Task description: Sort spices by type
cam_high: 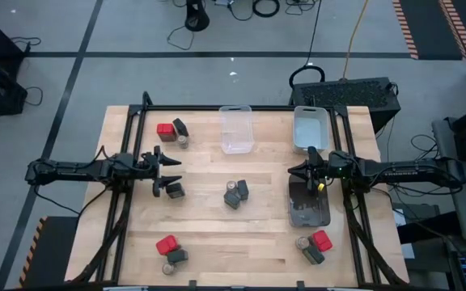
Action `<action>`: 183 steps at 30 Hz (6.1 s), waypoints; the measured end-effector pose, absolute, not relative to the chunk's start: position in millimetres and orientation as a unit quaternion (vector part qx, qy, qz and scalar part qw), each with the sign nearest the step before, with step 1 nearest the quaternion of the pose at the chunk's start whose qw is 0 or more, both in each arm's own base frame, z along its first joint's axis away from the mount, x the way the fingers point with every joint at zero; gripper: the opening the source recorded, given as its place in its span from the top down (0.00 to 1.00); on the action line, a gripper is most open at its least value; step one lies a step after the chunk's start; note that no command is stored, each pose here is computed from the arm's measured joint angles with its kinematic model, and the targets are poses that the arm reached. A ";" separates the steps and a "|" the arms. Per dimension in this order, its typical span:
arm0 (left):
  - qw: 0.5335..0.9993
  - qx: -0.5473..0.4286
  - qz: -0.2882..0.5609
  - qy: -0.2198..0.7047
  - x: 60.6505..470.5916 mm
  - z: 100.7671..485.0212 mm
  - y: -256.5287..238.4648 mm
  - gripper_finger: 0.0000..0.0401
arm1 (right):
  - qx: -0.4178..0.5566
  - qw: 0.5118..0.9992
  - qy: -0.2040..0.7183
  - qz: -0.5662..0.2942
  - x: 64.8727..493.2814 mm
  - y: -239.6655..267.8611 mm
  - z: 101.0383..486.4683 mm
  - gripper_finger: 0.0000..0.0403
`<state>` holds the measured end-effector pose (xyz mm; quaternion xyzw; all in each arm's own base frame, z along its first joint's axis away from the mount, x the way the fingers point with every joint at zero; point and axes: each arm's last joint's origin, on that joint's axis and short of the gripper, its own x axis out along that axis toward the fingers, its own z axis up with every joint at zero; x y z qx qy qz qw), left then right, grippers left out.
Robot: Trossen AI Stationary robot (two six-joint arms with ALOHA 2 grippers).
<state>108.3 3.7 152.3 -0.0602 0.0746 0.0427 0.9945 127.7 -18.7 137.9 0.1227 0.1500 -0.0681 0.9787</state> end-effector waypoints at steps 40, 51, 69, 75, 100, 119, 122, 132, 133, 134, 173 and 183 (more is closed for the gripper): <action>0.994 -0.060 0.043 0.075 108.3 152.1 3.7 0.32 | 0.123 0.979 0.150 -0.068 127.7 -18.7 137.8 1.00; 0.992 -0.039 0.103 0.067 108.0 153.3 7.3 0.32 | 0.123 0.979 0.150 -0.068 127.7 -18.7 137.9 1.00; 0.972 -0.221 0.082 0.003 109.1 163.1 6.1 0.32 | 0.120 0.992 -0.015 -0.046 148.1 -21.3 241.5 1.00; 0.973 -0.216 0.078 0.005 109.1 163.2 5.9 0.32 | 0.110 0.993 -0.009 0.040 171.7 -18.5 290.2 1.00; 0.984 -0.146 -0.025 0.099 137.1 261.9 -6.0 0.32 | 0.098 0.944 0.293 0.118 275.8 41.2 300.5 1.00; 0.941 0.062 -0.047 0.329 278.2 324.4 -64.3 0.32 | 0.090 0.904 0.417 -0.011 255.9 61.2 287.6 1.00; 0.935 0.091 -0.060 0.338 296.4 320.7 -70.9 0.32 | 0.107 0.895 0.433 -0.020 251.7 65.4 277.6 1.00; 0.890 0.192 -0.102 0.401 336.0 269.9 -81.5 0.32 | 0.044 0.906 0.404 -0.121 232.6 96.6 252.8 1.00; 0.885 0.199 -0.107 0.406 338.5 265.2 -82.2 0.32 | 0.033 0.907 0.402 -0.117 231.9 98.4 253.3 1.00; 0.880 0.209 -0.114 0.411 340.7 260.6 -82.9 0.32 | 0.026 0.909 0.401 -0.113 231.7 99.6 254.0 1.00; 0.852 0.146 -0.150 0.480 369.2 186.3 -48.2 0.32 | 0.012 0.929 0.360 -0.084 237.1 104.5 262.0 1.00; 0.851 0.146 -0.149 0.483 370.3 182.8 -48.3 0.32 | 0.010 0.931 0.355 -0.081 237.9 104.9 262.8 1.00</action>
